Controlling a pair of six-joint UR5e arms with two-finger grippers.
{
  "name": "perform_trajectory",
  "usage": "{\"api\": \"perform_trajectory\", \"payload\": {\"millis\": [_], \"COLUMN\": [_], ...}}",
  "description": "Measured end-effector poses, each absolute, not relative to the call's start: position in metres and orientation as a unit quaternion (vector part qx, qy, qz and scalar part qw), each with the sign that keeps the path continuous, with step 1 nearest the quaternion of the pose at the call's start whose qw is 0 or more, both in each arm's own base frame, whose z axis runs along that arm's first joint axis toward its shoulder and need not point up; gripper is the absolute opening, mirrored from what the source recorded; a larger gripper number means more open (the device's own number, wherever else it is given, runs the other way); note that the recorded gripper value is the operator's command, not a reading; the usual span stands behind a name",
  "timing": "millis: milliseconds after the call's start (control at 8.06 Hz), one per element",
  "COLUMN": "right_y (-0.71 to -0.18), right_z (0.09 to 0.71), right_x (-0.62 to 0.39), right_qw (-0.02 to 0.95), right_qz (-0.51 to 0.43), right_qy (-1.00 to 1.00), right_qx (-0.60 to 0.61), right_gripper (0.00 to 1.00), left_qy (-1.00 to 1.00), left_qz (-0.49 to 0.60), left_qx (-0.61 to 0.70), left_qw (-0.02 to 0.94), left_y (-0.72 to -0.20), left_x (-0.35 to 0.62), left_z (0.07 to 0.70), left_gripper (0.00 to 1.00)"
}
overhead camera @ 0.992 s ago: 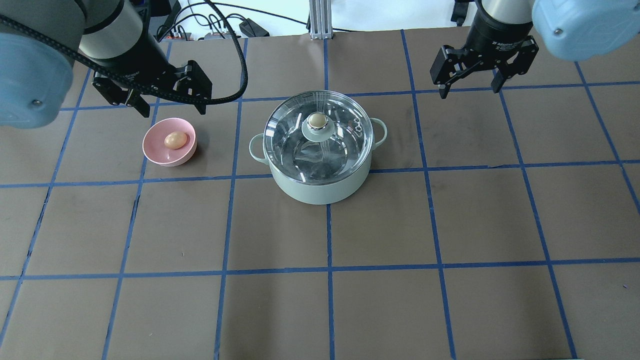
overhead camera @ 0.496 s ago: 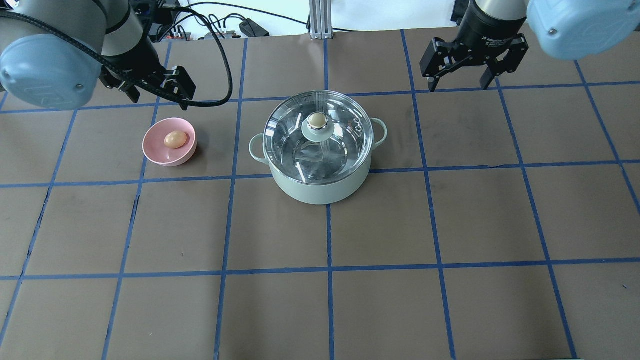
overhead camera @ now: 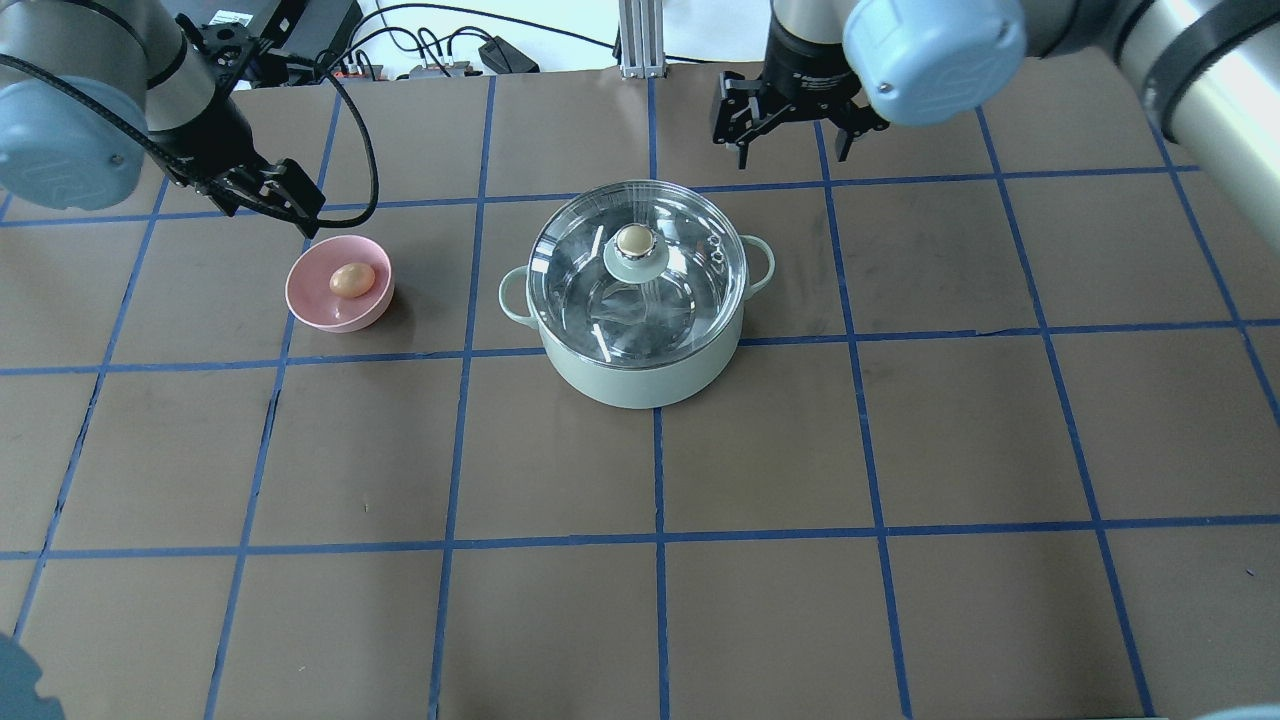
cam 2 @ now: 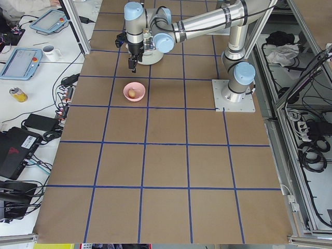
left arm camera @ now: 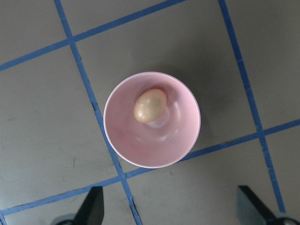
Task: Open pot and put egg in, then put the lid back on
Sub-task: 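Move the right gripper over the lid knob while the left nears the bowl, then grasp the lid knob with the right gripper while the left gripper grasps the egg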
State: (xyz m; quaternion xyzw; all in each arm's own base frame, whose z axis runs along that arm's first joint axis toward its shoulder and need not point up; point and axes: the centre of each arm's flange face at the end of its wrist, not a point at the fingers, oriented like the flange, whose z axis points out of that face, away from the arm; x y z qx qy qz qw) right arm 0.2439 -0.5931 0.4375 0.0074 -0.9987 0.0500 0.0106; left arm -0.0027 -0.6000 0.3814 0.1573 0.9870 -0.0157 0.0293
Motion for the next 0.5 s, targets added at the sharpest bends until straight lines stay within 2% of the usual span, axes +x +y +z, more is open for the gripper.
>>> {"api": "perform_trajectory", "payload": {"millis": [496], "right_y": [-0.598], "right_z": [0.391], "right_x": [0.340], "right_qw": [0.003], "right_qz": [0.050], "right_qy": [-0.998], "right_qx": [-0.023], "right_gripper": [1.00], "left_qy": [0.981], "left_qz": [-0.046], "left_qx": [0.184], "left_qw": [0.035], "left_y": [-0.632], "left_x": [-0.004], "left_z": [0.341], "left_gripper": [1.00]}}
